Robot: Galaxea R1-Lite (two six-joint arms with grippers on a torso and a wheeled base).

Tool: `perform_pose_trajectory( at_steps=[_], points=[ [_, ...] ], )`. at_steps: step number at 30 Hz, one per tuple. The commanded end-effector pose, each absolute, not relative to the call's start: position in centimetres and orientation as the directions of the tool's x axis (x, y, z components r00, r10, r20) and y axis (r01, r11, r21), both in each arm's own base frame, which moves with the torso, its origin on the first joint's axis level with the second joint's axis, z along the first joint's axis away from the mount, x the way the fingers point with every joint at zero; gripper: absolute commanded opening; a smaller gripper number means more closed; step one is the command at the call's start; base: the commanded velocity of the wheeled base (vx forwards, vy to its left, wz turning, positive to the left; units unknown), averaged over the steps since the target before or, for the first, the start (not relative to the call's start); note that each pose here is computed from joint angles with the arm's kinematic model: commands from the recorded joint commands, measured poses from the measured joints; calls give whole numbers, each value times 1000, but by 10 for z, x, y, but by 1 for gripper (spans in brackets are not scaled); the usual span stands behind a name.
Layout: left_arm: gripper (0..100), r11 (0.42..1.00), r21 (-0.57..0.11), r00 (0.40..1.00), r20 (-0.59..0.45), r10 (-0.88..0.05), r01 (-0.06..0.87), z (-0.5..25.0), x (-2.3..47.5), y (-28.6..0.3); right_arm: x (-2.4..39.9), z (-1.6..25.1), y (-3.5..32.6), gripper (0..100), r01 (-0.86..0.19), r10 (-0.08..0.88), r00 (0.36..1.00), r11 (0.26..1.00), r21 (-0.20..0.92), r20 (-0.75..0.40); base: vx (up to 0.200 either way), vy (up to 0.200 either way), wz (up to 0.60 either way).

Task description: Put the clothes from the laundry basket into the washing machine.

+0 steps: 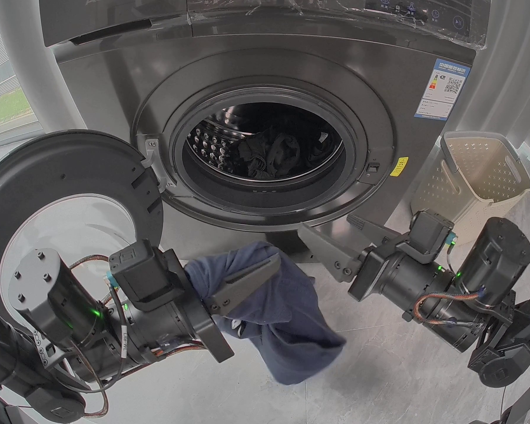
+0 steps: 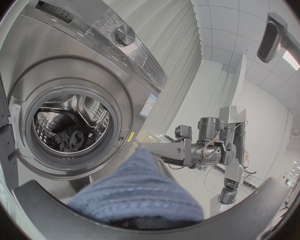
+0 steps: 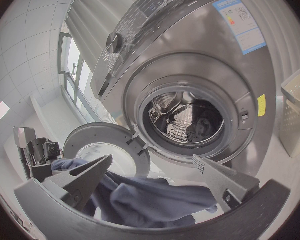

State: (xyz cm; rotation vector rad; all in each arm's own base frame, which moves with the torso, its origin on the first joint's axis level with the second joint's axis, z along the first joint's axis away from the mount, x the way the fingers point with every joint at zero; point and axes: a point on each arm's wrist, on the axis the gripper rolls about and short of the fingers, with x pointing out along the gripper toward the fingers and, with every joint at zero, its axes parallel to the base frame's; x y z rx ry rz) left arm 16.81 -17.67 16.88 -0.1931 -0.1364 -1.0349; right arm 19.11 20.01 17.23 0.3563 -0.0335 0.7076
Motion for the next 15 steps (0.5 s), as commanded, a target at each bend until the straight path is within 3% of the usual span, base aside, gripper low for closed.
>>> perform_pose_trajectory(
  at_steps=[1,10,15],
  points=[
    [0,522,-90,527,225,-819,848,173,172,-170,190,182,183,100,-618,594,784,722,310,179,0,0,0],
    [0,589,-77,578,335,-744,804,199,190,-169,187,168,168,100,-580,574,811,760,294,117,0,0,0],
    [0,589,-69,568,376,-732,805,210,187,-167,186,158,166,100,-572,578,813,770,283,71,0,0,0]
  ],
)
